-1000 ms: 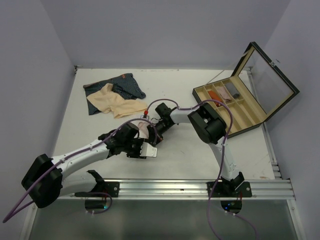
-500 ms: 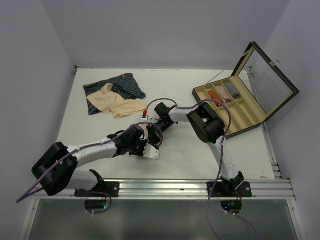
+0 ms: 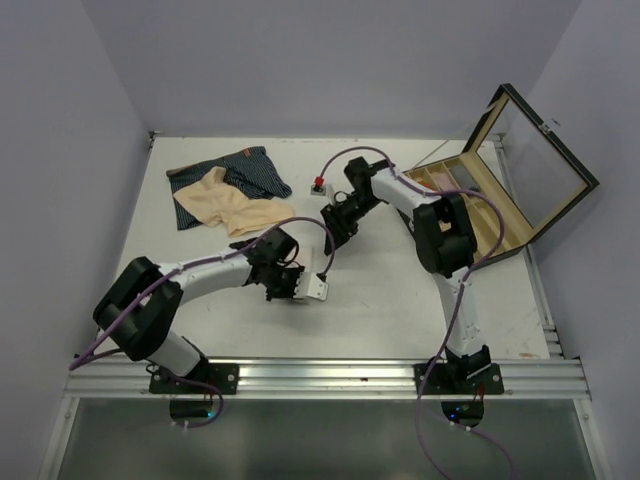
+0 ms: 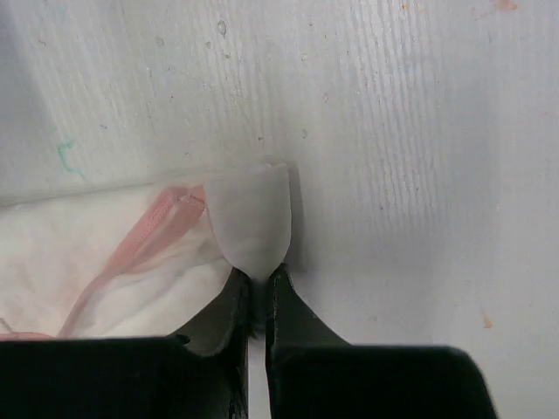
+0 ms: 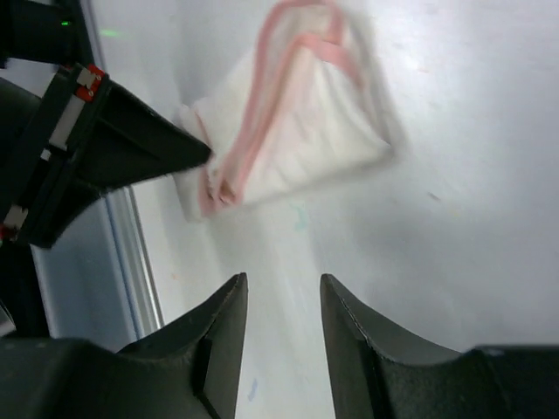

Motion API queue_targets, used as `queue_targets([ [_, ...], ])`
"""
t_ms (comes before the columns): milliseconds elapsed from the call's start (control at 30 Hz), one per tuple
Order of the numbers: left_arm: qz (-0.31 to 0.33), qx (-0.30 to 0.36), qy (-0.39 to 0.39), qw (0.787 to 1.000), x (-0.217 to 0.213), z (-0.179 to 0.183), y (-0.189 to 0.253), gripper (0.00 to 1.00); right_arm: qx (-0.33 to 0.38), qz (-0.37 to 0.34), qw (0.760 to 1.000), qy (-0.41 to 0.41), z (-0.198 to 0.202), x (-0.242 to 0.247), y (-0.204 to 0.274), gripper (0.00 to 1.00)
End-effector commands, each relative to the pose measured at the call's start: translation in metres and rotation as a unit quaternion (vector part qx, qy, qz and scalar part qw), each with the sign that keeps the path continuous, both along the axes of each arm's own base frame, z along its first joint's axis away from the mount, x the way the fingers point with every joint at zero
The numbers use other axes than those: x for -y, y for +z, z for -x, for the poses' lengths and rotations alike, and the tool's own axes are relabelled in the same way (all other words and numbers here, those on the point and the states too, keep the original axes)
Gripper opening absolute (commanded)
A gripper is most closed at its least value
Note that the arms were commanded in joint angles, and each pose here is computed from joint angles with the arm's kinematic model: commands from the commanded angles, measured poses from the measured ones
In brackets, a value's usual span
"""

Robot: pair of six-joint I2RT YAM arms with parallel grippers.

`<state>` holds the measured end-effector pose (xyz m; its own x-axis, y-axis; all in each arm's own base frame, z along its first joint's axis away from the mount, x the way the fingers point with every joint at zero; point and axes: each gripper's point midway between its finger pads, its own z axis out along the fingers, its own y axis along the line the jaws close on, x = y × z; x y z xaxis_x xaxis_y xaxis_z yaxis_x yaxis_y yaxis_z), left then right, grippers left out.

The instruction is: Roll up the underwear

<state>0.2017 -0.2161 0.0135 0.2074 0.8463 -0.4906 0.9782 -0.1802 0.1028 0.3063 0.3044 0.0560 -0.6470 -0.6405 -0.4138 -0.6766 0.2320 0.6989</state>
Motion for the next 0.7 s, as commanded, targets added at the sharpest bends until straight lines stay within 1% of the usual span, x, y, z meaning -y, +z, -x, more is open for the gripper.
queue_targets([
  [0,-0.048,-0.194,0.022,0.98,-0.03,0.059,-0.023,0.02,0.117,0.046,0.992,-0.027,-0.033,0.048,0.063,0.43],
  [33,-0.046,-0.204,0.028,0.977,-0.03,0.055,-0.022,0.02,0.156,0.04,0.986,-0.04,-0.038,0.055,0.089,0.43],
  [67,-0.038,-0.201,0.038,0.978,-0.027,0.039,-0.017,0.03,0.183,0.057,0.98,-0.05,-0.045,0.064,0.095,0.44],
  [100,-0.054,-0.228,0.043,0.971,-0.032,0.041,-0.022,0.04,0.214,0.055,0.974,-0.054,-0.049,0.07,0.106,0.45],
  [133,-0.056,-0.236,0.052,0.969,-0.035,0.035,-0.024,0.05,0.257,0.055,0.963,-0.059,-0.05,0.075,0.128,0.46],
  [167,-0.06,-0.246,0.055,0.966,-0.035,0.031,-0.026,0.07,0.285,0.058,0.955,-0.064,-0.052,0.079,0.139,0.47],
  [200,-0.07,-0.272,0.06,0.958,-0.033,0.026,-0.029,0.09,0.312,0.069,0.945,-0.073,-0.058,0.084,0.145,0.47],
  [233,-0.067,-0.289,0.062,0.953,-0.03,0.023,-0.029,0.1,0.328,0.069,0.939,-0.077,-0.059,0.086,0.154,0.49],
  [267,-0.056,-0.289,0.067,0.954,-0.025,0.007,-0.026,0.11,0.349,0.065,0.932,-0.079,-0.056,0.089,0.169,0.5],
  [300,-0.073,-0.329,0.071,0.939,-0.029,0.014,-0.033,0.13,0.36,0.067,0.928,-0.072,-0.053,0.092,0.174,0.52],
  [333,-0.069,-0.342,0.073,0.934,-0.03,0.01,-0.034,0.13,0.366,0.064,0.926,-0.065,-0.049,0.094,0.179,0.52],
  [367,-0.077,-0.366,0.072,0.924,-0.029,0.009,-0.038,0.13,0.382,0.056,0.921,-0.051,-0.043,0.095,0.187,0.53],
  [400,-0.079,-0.377,0.073,0.92,-0.029,0.007,-0.04,0.14,0.37,0.052,0.927,-0.033,-0.03,0.094,0.182,0.54],
  [433,-0.076,-0.39,0.076,0.915,-0.03,0.004,-0.042,0.14,0.368,0.041,0.929,-0.019,-0.021,0.09,0.182,0.58],
  [467,-0.068,-0.392,0.079,0.914,-0.026,-0.007,-0.04,0.14,0.368,0.044,0.929,-0.007,-0.014,0.088,0.178,0.59],
  [500,-0.079,-0.427,0.085,0.897,-0.029,0.0,-0.046,0.15,0.376,0.038,0.925,0.031,0.005,0.077,0.171,0.59],
  [533,-0.068,-0.44,0.097,0.89,-0.028,-0.005,-0.046,0.15,0.386,0.042,0.92,0.05,0.013,0.072,0.165,0.59],
  [567,-0.059,-0.441,0.103,0.89,-0.025,-0.014,-0.046,0.16,0.397,0.041,0.914,0.067,0.022,0.066,0.16,0.59],
  [600,-0.061,-0.457,0.11,0.881,-0.027,-0.012,-0.051,0.17,0.409,0.03,0.907,0.092,0.038,0.048,0.147,0.59],
  [667,-0.049,-0.468,0.121,0.874,-0.025,-0.017,-0.052,0.17,0.409,0.028,0.904,0.121,0.054,0.03,0.129,0.59],
])
